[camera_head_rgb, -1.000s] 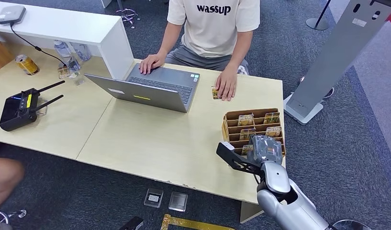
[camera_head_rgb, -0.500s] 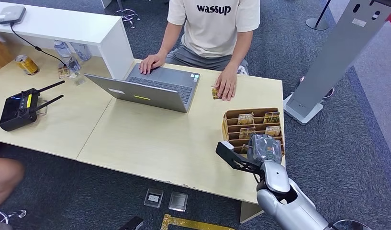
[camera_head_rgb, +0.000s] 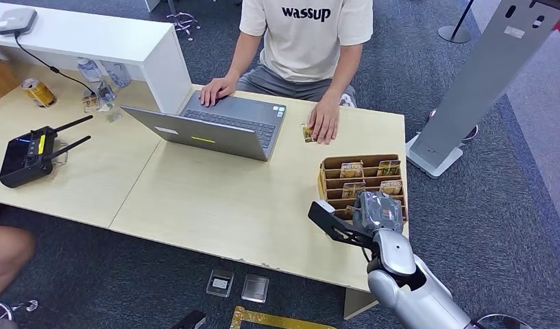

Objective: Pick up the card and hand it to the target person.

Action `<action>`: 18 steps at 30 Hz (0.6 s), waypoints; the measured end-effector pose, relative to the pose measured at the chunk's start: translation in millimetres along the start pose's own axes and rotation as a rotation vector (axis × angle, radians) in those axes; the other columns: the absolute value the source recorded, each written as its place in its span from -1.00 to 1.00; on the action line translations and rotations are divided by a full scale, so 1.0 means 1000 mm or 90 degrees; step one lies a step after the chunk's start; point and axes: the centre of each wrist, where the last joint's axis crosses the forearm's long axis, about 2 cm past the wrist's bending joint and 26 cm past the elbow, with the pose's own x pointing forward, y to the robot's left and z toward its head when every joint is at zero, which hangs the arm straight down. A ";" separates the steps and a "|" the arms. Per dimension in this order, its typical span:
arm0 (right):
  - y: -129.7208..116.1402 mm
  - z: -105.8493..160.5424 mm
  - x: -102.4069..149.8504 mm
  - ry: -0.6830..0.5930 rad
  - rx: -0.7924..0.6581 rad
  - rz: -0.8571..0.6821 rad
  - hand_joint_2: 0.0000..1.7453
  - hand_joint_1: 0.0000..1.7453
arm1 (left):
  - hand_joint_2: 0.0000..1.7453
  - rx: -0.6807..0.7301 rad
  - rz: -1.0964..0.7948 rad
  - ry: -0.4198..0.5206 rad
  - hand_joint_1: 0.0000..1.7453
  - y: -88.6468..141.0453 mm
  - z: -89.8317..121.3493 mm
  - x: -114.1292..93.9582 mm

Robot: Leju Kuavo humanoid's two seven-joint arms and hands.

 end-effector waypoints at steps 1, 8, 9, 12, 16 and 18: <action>-0.015 0.002 0.000 -0.012 -0.012 -0.012 1.00 1.00 | 1.00 0.001 0.001 0.001 -1.00 0.001 0.000 0.000; -0.105 0.038 0.012 -0.122 -0.112 -0.087 1.00 1.00 | 1.00 0.001 0.013 0.004 -1.00 0.004 0.000 0.000; -0.113 0.043 0.015 -0.136 -0.130 -0.095 1.00 1.00 | 1.00 0.001 0.015 0.004 -1.00 0.004 0.000 0.000; -0.129 0.057 0.023 -0.172 -0.180 -0.117 1.00 1.00 | 1.00 0.002 0.020 0.006 -1.00 0.003 0.000 0.000; -0.127 0.060 0.038 -0.201 -0.215 -0.134 1.00 1.00 | 1.00 -0.001 0.015 0.004 -1.00 0.002 0.000 0.000; -0.116 0.051 0.047 -0.203 -0.216 -0.130 1.00 1.00 | 1.00 -0.004 0.008 0.003 -1.00 0.000 0.000 0.000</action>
